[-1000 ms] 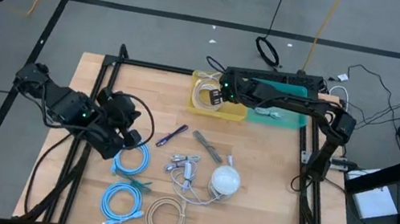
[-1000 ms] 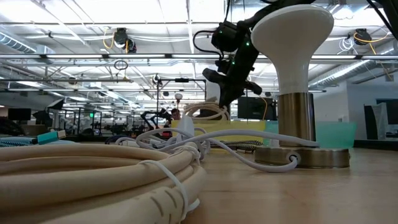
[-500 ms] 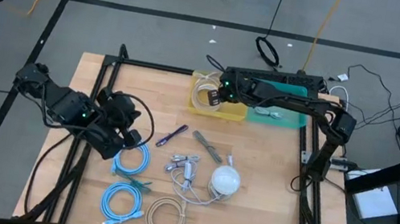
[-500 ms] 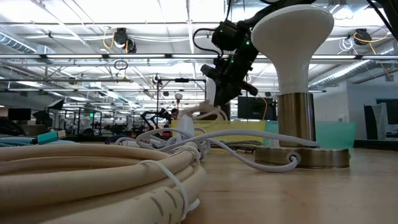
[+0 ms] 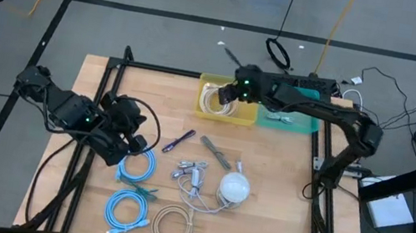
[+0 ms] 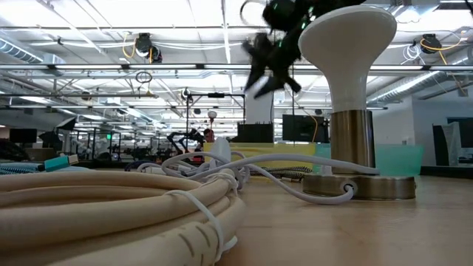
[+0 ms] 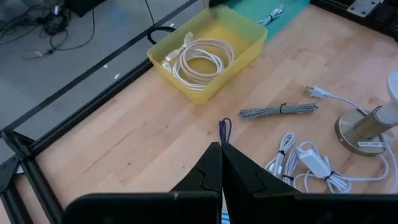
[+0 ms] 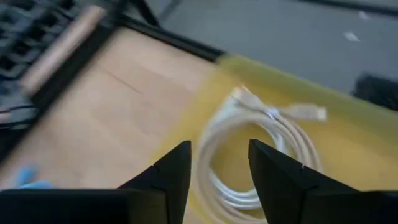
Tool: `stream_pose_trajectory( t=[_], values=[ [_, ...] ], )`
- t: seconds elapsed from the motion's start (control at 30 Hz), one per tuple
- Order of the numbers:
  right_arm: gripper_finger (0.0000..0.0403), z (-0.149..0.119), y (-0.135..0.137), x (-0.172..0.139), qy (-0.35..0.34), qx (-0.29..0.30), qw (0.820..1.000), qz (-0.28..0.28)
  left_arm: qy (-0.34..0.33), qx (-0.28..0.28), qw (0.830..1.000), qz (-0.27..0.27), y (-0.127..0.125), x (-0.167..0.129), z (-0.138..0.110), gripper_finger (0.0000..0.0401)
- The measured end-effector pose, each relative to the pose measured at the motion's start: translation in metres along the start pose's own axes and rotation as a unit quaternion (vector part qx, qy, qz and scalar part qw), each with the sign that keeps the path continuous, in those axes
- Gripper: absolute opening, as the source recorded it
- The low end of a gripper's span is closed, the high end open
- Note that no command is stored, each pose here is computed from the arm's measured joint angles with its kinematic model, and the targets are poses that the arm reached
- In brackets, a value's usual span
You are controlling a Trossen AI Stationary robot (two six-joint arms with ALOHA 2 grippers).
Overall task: Pick & Place USB Port
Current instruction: Put the blue and purple charger cable into the green bin
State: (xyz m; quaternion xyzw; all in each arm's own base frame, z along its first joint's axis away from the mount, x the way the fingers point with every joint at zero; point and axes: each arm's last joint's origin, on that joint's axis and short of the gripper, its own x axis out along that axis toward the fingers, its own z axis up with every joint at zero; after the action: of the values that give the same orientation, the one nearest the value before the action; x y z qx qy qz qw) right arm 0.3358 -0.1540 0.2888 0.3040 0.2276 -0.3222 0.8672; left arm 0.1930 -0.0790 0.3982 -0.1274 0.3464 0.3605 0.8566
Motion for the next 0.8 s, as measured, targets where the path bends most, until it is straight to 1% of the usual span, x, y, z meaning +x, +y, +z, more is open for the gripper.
stream_pose_trajectory(
  t=[0.07, 0.17, 0.27, 0.37, 0.43, 0.5, 0.57, 0.63, 0.73, 0.8],
  values=[
    [0.0157, 0.010, 0.010, -0.023, -0.035, -0.006, 0.998, 0.045, 0.032, 0.005, 0.999, 0.001, 0.001, 0.007, -0.002, 0.0001],
    [0.0154, 0.021, 0.023, -0.066, -0.069, -0.019, 0.992, 0.108, 0.121, 0.035, 0.992, 0.005, 0.000, 0.026, -0.014, 0.0003],
    [0.0149, 0.024, 0.032, -0.103, -0.088, -0.029, 0.983, 0.161, 0.198, 0.072, 0.978, 0.001, -0.002, 0.048, -0.036, 0.0016],
    [0.0147, 0.023, 0.037, -0.136, -0.097, -0.036, 0.974, 0.203, 0.252, 0.110, 0.961, -0.027, -0.004, 0.071, -0.061, 0.0038],
    [0.0147, 0.019, 0.039, -0.155, -0.096, -0.036, 0.971, 0.215, 0.274, 0.146, 0.949, -0.047, -0.005, 0.085, -0.078, 0.0055],
    [0.0149, 0.013, 0.040, -0.168, -0.080, -0.037, 0.972, 0.219, 0.289, 0.197, 0.935, -0.062, -0.005, 0.096, -0.096, 0.0072],
    [0.0150, 0.005, 0.039, -0.177, -0.057, -0.037, 0.974, 0.217, 0.308, 0.250, 0.915, -0.075, -0.002, 0.106, -0.112, 0.0086],
    [0.0150, -0.003, 0.039, -0.184, -0.027, -0.040, 0.976, 0.213, 0.333, 0.283, 0.894, -0.100, 0.000, 0.113, -0.124, 0.0096],
    [0.0149, -0.018, 0.040, -0.189, 0.024, -0.049, 0.978, 0.203, 0.345, 0.289, 0.875, -0.176, -0.006, 0.121, -0.128, 0.0105],
    [0.0149, -0.029, 0.043, -0.191, 0.059, -0.057, 0.977, 0.198, 0.339, 0.269, 0.872, -0.229, -0.013, 0.124, -0.123, 0.0107]
  ],
)
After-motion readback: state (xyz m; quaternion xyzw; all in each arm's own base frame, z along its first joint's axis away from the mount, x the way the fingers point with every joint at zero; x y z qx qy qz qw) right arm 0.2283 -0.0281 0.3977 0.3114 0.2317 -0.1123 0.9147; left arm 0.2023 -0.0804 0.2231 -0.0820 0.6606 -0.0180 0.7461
